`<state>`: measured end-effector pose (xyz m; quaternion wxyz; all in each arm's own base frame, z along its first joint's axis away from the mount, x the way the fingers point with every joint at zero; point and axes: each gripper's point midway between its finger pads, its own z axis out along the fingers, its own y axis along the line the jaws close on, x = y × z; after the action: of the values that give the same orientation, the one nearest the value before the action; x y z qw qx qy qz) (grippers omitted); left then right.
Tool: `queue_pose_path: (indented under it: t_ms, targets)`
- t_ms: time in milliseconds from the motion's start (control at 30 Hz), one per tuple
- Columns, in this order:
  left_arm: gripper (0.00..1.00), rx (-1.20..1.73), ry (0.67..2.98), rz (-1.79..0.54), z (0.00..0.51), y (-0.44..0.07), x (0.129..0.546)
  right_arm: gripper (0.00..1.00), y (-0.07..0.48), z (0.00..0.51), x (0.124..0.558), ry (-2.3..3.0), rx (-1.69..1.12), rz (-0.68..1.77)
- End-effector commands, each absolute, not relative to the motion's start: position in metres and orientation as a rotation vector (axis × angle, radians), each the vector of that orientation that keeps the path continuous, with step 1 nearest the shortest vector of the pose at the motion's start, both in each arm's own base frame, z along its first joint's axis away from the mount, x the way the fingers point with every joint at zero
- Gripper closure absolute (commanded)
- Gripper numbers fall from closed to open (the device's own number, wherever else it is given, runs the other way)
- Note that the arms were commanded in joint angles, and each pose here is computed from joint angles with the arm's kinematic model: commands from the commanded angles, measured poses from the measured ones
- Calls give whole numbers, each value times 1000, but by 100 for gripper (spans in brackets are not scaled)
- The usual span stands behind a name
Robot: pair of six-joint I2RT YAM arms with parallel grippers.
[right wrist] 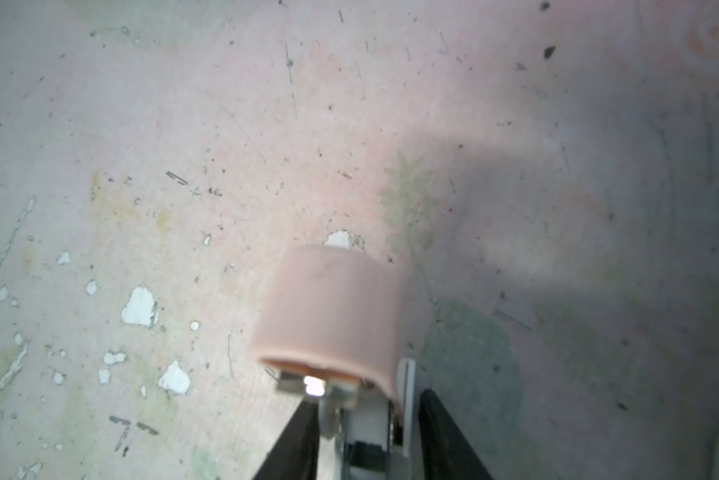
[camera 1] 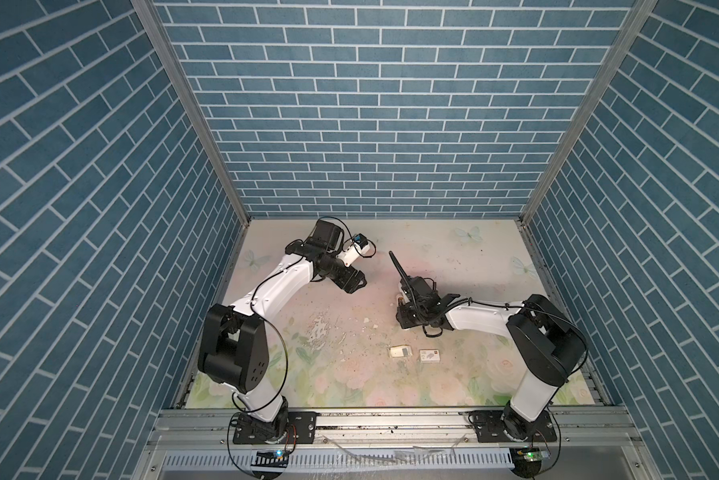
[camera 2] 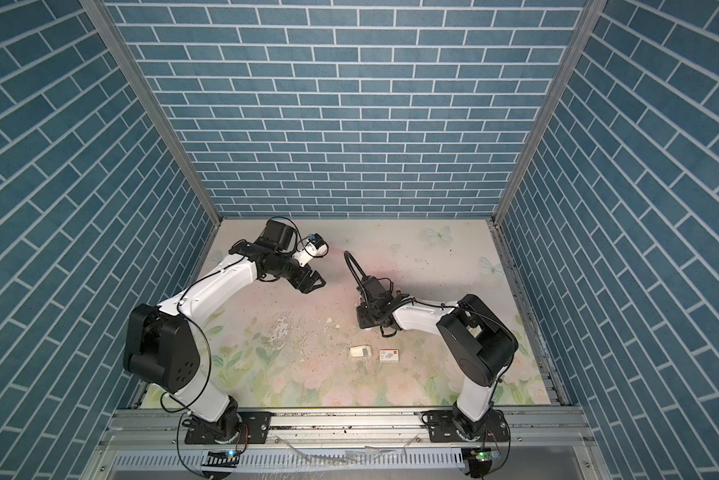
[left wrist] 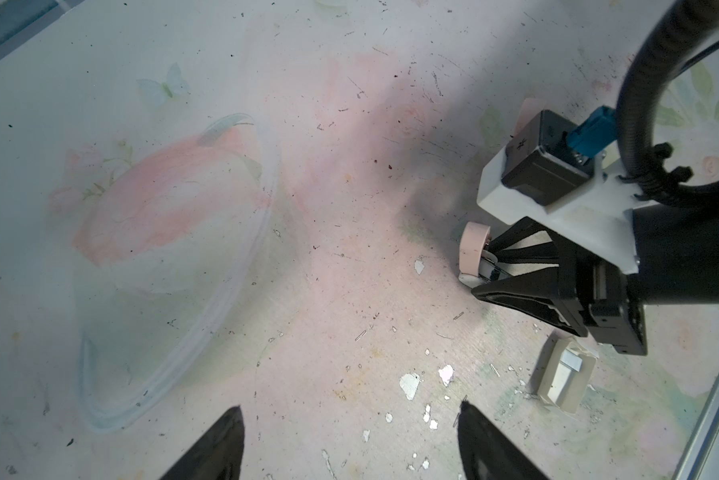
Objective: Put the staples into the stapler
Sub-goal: 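Lift the right gripper and move it back over the white staple tray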
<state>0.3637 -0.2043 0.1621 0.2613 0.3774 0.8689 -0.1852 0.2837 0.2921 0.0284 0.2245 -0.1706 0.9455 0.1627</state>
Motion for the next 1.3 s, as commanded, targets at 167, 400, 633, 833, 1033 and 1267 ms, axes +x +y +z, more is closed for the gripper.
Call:
queue_pose_path:
  t_ms: [167,400,633,833,1033,1267]
  targets:
    - [17,1023,2310,-496,178,-199,364,58,268,71,265,2559,-403,463]
    - [17,1019,2300,-506,181,-201,366,59,258,95,222,2575,-407,536]
    - [17,990,2291,-552,185,-207,370,61,283,93,180,2635,-424,628]
    - [17,974,2298,-585,183,-210,371,63,302,72,163,2677,-427,640]
    - [17,963,2306,-611,179,-213,372,65,305,53,162,2721,-439,547]
    - [17,962,2307,-618,178,-215,373,68,300,45,168,2735,-437,450]
